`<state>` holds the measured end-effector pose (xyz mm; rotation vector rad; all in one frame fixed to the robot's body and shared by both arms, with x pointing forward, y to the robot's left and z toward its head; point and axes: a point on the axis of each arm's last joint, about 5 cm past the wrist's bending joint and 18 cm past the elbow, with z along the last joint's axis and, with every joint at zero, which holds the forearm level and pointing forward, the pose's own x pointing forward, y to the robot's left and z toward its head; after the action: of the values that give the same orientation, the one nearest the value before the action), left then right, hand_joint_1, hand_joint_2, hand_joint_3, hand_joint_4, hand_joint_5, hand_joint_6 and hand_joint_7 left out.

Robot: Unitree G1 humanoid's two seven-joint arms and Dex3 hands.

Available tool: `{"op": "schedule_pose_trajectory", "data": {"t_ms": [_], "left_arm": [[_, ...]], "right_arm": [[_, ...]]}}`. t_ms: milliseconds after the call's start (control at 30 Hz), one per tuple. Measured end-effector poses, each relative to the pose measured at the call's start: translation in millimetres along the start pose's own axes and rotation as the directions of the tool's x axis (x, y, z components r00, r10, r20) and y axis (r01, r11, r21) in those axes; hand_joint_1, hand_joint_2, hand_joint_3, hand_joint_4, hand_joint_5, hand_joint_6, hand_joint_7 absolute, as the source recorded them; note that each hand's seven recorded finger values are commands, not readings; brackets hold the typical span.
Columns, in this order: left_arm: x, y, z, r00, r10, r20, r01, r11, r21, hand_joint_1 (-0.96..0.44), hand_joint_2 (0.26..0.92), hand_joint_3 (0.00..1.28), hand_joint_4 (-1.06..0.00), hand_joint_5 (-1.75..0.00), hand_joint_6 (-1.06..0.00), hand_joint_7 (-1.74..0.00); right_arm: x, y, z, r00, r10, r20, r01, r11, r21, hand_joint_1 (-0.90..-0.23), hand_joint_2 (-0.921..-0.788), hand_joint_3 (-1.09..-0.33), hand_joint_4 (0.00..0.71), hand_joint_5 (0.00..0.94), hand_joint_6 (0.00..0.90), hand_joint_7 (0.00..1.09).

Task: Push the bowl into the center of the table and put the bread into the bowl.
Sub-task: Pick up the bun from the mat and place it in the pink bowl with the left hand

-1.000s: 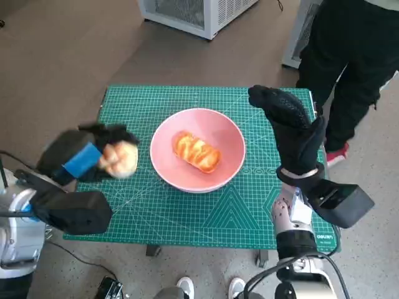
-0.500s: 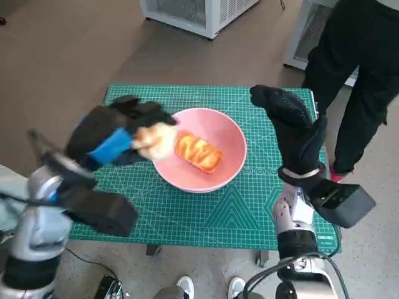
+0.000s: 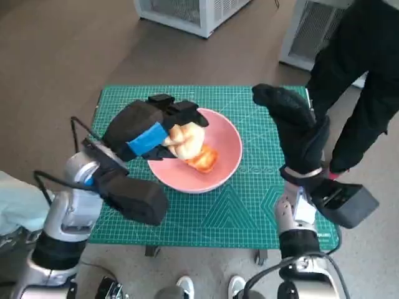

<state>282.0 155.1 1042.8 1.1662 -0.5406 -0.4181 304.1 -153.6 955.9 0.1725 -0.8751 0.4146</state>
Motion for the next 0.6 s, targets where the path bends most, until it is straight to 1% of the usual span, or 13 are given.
{"op": "schedule_pose_trajectory", "data": {"t_ms": [133, 267, 333, 500, 567, 600], "left_arm": [[12, -16.4, -7.2, 0.995, -0.084, -0.045, 0.083, 0.996, -0.027, 0.00, 0.919, 0.03, -0.78, -1.06, -0.63, -1.17], [15, -31.1, -11.2, 0.987, -0.149, -0.060, 0.146, 0.988, -0.054, 0.00, 0.920, 0.04, -0.76, -1.08, -0.62, -1.19], [16, -35.6, -12.7, 0.984, -0.169, -0.061, 0.165, 0.984, -0.063, 0.00, 0.920, 0.04, -0.76, -1.08, -0.61, -1.19], [20, -39.3, -14.6, 0.981, -0.188, -0.051, 0.185, 0.981, -0.066, 0.00, 0.920, 0.05, -0.75, -1.10, -0.61, -1.19], [22, -39.3, -15.0, 0.982, -0.186, -0.045, 0.183, 0.981, -0.065, 0.00, 0.920, 0.08, -0.72, -1.15, -0.57, -1.20], [22, -39.1, -15.1, 0.982, -0.185, -0.043, 0.182, 0.981, -0.065, 0.00, 0.921, 0.10, -0.69, -1.18, -0.55, -1.23]], "right_arm": [[1.3, 2.1, 0.5, 1.000, 0.005, 0.010, -0.005, 1.000, 0.003, -0.747, -0.921, -0.842, 0.204, 0.000, 0.005, 0.58], [1.0, 1.3, 1.6, 1.000, 0.004, 0.015, -0.004, 1.000, -0.002, -0.746, -0.921, -0.841, 0.205, 0.001, 0.005, 0.58], [0.5, 0.5, 2.3, 1.000, 0.001, 0.017, -0.001, 1.000, -0.005, -0.746, -0.921, -0.841, 0.206, 0.001, 0.006, 0.58], [-1.3, -0.3, 2.8, 1.000, -0.010, 0.014, 0.011, 1.000, -0.009, -0.746, -0.921, -0.840, 0.206, 0.001, 0.006, 0.58], [-1.7, -0.2, 2.8, 1.000, -0.014, 0.013, 0.014, 1.000, -0.009, -0.746, -0.921, -0.840, 0.206, 0.001, 0.007, 0.58], [-1.7, -0.2, 2.8, 1.000, -0.015, 0.012, 0.015, 1.000, -0.008, -0.746, -0.921, -0.840, 0.206, 0.001, 0.007, 0.58]]}}
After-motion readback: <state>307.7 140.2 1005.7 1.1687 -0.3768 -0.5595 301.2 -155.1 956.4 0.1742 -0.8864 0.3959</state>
